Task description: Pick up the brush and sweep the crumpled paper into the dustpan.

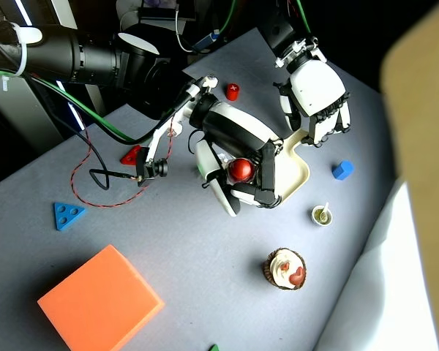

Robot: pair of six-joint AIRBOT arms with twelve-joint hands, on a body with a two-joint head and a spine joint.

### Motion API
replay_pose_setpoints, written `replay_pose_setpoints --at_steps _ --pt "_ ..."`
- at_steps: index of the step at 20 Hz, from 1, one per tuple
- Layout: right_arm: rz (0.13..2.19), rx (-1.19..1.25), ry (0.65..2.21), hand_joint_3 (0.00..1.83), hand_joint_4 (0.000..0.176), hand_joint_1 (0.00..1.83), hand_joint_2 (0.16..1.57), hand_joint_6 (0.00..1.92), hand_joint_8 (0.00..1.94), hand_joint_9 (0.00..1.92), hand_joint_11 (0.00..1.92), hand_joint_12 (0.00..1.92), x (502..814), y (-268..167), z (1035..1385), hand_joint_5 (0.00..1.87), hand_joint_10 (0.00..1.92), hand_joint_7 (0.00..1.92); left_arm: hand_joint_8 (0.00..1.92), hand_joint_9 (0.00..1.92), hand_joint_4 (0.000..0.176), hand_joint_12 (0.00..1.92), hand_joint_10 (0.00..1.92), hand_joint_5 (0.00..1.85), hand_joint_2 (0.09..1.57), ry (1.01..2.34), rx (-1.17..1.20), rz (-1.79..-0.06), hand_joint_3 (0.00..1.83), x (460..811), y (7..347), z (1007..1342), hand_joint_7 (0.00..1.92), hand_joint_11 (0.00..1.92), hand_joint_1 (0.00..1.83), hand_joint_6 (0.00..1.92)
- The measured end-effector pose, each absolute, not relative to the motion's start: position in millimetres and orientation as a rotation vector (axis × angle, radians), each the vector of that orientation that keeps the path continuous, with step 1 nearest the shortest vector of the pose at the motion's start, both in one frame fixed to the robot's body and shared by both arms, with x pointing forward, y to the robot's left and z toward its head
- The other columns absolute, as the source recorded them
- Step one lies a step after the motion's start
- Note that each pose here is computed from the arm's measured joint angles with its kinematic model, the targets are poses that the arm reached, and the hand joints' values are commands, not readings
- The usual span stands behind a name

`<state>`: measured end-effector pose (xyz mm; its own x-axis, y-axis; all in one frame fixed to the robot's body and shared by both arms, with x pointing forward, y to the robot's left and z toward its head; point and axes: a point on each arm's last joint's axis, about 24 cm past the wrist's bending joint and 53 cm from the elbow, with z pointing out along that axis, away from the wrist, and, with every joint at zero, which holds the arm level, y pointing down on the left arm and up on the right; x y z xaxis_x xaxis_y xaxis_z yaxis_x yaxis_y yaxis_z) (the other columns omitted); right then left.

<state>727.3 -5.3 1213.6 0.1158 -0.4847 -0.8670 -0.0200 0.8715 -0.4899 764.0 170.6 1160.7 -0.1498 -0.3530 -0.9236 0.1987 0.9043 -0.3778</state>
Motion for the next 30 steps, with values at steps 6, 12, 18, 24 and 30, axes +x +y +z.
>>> replay_pose_setpoints --at_steps 6,12,18,24,30 --pt "-0.331 -0.407 1.421 0.0 0.176 1.7 1.14 1.92 1.94 1.06 1.02 1.92 735 -3 1220 0.99 1.92 1.06 0.65 0.94 0.0 1.2 1.25 0.89 1.09 1.649 -0.122 -0.479 0.0 766 172 1163 1.19 0.43 1.39 0.9" --pt "-0.295 -0.372 1.383 0.0 0.176 1.71 1.13 1.92 1.94 1.09 1.02 1.92 738 0 1236 1.0 1.92 1.08 0.67 0.96 0.0 1.17 1.24 0.94 1.08 1.647 -0.121 -0.479 0.0 766 172 1164 1.18 0.45 1.39 0.82" --pt "-0.302 -0.388 1.366 0.0 0.176 1.71 1.13 1.92 1.94 1.1 1.02 1.92 734 -6 1242 1.01 1.92 1.09 0.63 0.96 0.0 1.18 1.24 0.97 1.07 1.647 -0.121 -0.479 0.0 766 172 1164 1.21 0.48 1.39 0.74" --pt "-0.336 -0.434 1.415 0.0 0.176 1.71 1.13 1.92 1.94 1.07 1.01 1.92 713 -44 1230 0.99 1.92 1.06 0.71 0.92 0.0 1.23 1.3 0.94 1.09 1.646 -0.121 -0.479 0.0 766 172 1164 1.17 0.44 1.39 0.78" --pt "-0.302 -0.459 1.467 0.0 0.176 1.71 1.13 1.92 1.94 1.09 1.04 1.92 698 -33 1215 1.0 1.92 1.08 0.55 0.97 0.0 1.16 1.23 0.95 1.07 1.646 -0.121 -0.48 0.0 766 172 1164 1.24 0.5 1.39 0.79"
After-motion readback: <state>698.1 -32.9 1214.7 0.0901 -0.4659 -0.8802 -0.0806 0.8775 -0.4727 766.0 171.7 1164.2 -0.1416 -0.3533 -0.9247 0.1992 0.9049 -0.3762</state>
